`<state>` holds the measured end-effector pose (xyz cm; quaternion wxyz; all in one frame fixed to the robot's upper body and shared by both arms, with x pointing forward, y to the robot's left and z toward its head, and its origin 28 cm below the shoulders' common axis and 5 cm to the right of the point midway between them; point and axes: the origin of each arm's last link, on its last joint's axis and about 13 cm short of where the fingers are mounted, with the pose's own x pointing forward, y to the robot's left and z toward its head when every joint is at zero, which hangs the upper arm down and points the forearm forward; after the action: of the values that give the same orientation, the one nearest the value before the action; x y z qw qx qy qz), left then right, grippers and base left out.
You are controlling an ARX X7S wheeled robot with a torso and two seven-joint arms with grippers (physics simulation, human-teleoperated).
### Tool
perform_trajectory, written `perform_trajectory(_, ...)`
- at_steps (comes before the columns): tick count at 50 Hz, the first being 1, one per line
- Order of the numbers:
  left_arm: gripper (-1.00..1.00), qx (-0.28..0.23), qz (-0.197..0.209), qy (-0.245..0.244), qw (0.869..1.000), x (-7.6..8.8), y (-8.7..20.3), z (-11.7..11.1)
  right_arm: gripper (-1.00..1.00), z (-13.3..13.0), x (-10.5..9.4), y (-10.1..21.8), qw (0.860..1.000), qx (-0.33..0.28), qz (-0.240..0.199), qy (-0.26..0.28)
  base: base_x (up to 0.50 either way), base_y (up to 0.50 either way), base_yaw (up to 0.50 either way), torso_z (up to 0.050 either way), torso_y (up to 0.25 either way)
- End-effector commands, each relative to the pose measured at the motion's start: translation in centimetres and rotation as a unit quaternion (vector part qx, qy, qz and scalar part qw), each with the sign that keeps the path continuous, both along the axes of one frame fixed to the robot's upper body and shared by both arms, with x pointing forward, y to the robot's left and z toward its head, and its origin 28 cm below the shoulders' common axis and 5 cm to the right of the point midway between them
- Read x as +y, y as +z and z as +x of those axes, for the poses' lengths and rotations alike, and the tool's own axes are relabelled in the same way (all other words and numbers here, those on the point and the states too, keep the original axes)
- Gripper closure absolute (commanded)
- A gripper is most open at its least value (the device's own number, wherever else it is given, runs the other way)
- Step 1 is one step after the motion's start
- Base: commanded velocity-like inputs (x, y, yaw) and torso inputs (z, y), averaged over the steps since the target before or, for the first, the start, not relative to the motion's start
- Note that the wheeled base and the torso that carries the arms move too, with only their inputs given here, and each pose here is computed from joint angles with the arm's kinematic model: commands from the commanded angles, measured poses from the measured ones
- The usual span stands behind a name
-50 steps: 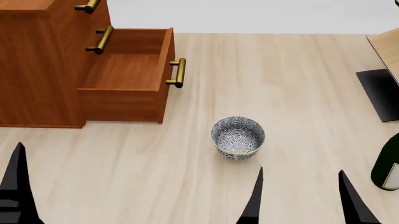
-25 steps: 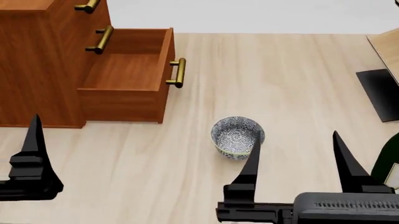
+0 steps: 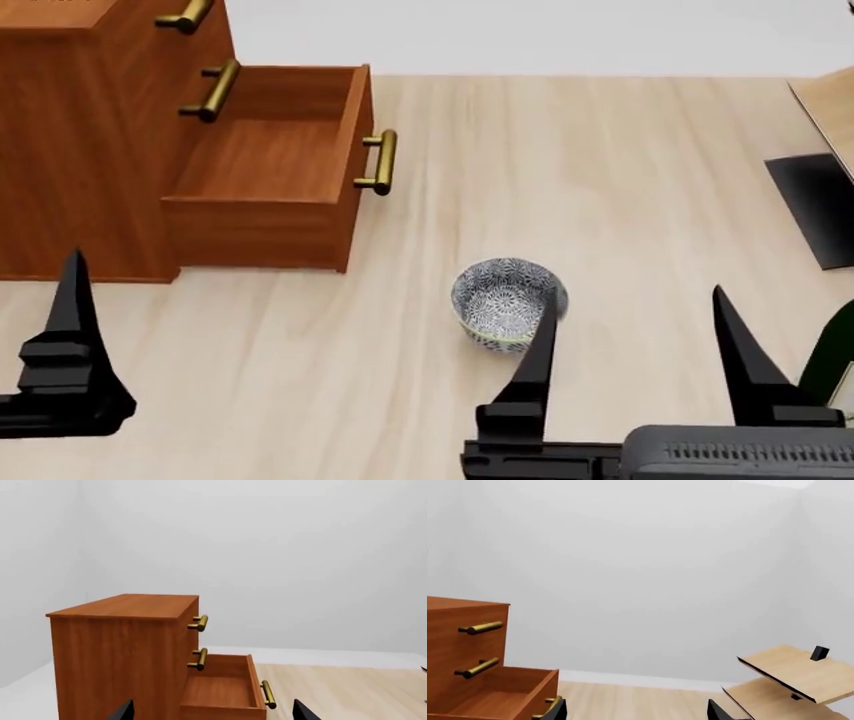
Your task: Put the wine bottle in the bottom drawer of the cabinet.
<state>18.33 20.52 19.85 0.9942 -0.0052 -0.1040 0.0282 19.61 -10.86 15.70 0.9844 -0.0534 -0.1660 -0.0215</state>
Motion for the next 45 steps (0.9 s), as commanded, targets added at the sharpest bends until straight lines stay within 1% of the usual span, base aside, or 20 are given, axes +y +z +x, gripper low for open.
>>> perform_trajectory(1, -1.0, -0.002, -0.001, 0.0, 1.0, 0.15, 0.15, -0.77, -1.0, -0.86, 0.18, 0.17, 1.0, -0.004, -0.001, 0.004, 0.16, 0.0, 0.0, 0.0, 0.0)
perform_trajectory(7, -1.0, -0.003, -0.001, 0.001, 1.0, 0.16, 0.29, -0.98, -1.0, -0.95, 0.31, 0.19, 1.0, -0.005, -0.001, 0.008, 0.2, 0.0, 0.0, 0.0, 0.0)
perform_trajectory(37, -1.0, -0.007, 0.0, 0.002, 1.0, 0.12, 0.24, -0.41, -1.0, -0.48, 0.63, 0.21, 1.0, -0.005, -0.002, 0.029, 0.19, 0.0, 0.0, 0.0, 0.0)
perform_trajectory(45, -1.0, -0.009, -0.001, 0.002, 1.0, 0.12, 0.31, -0.42, -1.0, -0.36, 0.61, -0.03, 1.0, -0.006, 0.003, 0.031, 0.13, 0.15, 0.0, 0.0, 0.0)
